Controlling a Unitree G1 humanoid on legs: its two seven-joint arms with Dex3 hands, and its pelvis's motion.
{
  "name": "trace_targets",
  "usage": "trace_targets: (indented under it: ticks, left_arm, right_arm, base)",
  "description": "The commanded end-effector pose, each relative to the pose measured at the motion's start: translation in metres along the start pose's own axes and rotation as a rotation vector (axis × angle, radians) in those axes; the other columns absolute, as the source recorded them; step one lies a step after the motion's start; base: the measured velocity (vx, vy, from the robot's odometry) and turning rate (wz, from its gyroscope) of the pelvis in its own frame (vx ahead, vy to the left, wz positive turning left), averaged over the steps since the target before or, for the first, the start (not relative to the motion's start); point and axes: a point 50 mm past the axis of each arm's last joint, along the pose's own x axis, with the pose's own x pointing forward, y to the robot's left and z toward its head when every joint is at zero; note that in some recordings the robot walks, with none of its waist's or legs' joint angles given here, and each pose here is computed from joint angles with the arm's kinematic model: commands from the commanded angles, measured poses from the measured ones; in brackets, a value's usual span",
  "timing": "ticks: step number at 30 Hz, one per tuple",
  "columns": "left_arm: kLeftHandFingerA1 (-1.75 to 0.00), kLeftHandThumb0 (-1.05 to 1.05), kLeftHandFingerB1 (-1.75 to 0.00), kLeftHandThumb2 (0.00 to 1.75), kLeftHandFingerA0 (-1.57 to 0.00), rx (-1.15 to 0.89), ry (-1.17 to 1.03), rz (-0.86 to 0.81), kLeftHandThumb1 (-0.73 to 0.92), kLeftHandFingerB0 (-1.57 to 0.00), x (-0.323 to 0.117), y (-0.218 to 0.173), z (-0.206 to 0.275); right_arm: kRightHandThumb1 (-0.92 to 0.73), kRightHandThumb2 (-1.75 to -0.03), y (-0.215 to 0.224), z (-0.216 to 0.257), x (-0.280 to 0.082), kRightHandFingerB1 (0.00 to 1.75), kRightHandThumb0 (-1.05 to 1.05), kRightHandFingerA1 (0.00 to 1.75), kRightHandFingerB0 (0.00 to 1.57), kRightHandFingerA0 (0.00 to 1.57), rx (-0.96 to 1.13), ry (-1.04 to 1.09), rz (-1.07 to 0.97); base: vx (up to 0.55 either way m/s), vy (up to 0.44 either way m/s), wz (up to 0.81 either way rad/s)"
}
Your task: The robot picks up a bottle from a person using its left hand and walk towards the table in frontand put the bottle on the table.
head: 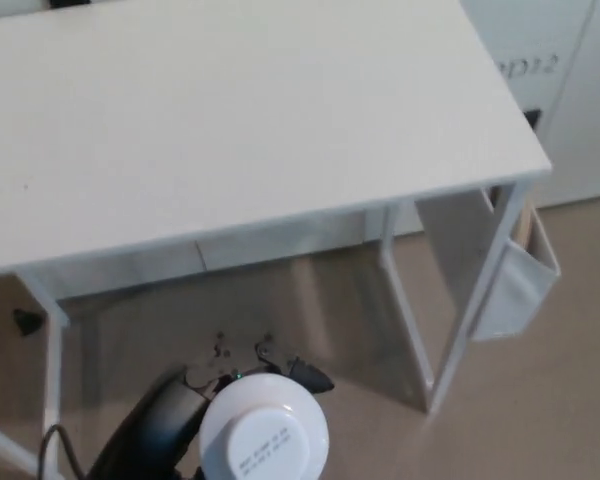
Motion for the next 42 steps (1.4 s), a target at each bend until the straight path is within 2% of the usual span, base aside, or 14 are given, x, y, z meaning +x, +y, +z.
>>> trace_targets:
  ticks: [1, 20, 32, 38, 42]
  left_arm:
    - [-1.39, -0.13, -0.98, 0.74, -0.91, 0.012, -0.046, 0.006, 0.78, -0.73, 0.001, 0.002, 0.005]
    - [-1.37, -0.13, -0.98, 0.74, -0.92, 0.021, -0.051, 0.006, 0.77, -0.74, 0.003, 0.004, 0.010]
    - [-1.34, -0.13, -0.99, 0.74, -0.95, 0.011, -0.102, 0.084, 0.77, -0.75, 0.006, 0.023, 0.019]
    - [-1.40, -0.15, -1.05, 0.73, -0.91, -0.005, -0.103, 0.070, 0.77, -0.74, 0.005, 0.022, 0.020]
    - [-1.32, -0.12, -1.00, 0.72, -0.93, -0.001, -0.113, 0.084, 0.77, -0.75, 0.006, 0.025, 0.021]
  right_arm:
    - [-0.64, -0.59, -0.006, -0.004, -0.002, 0.41, -0.41, 0.47, 0.55, 0.67, 0.003, 0.010, -0.004]
    - [-0.65, -0.59, -0.005, -0.002, 0.000, 0.41, -0.39, 0.47, 0.55, 0.66, -0.011, 0.021, -0.005]
    - [-0.66, -0.60, -0.006, -0.005, -0.002, 0.41, -0.39, 0.46, 0.55, 0.66, -0.009, 0.017, 0.001]
    - [-0.65, -0.58, -0.002, -0.009, -0.002, 0.40, -0.39, 0.45, 0.55, 0.67, 0.018, 0.036, -0.002]
    - [-0.65, -0.58, -0.003, -0.007, -0.002, 0.40, -0.39, 0.46, 0.55, 0.67, 0.015, 0.028, -0.005]
  base:
    - [0.27, -0.186, -0.08]
    - [0.13, 0.012, -0.01]
    - [0.01, -0.107, 0.00]
    - [0.01, -0.009, -0.02]
    - [0.02, 0.077, -0.06]
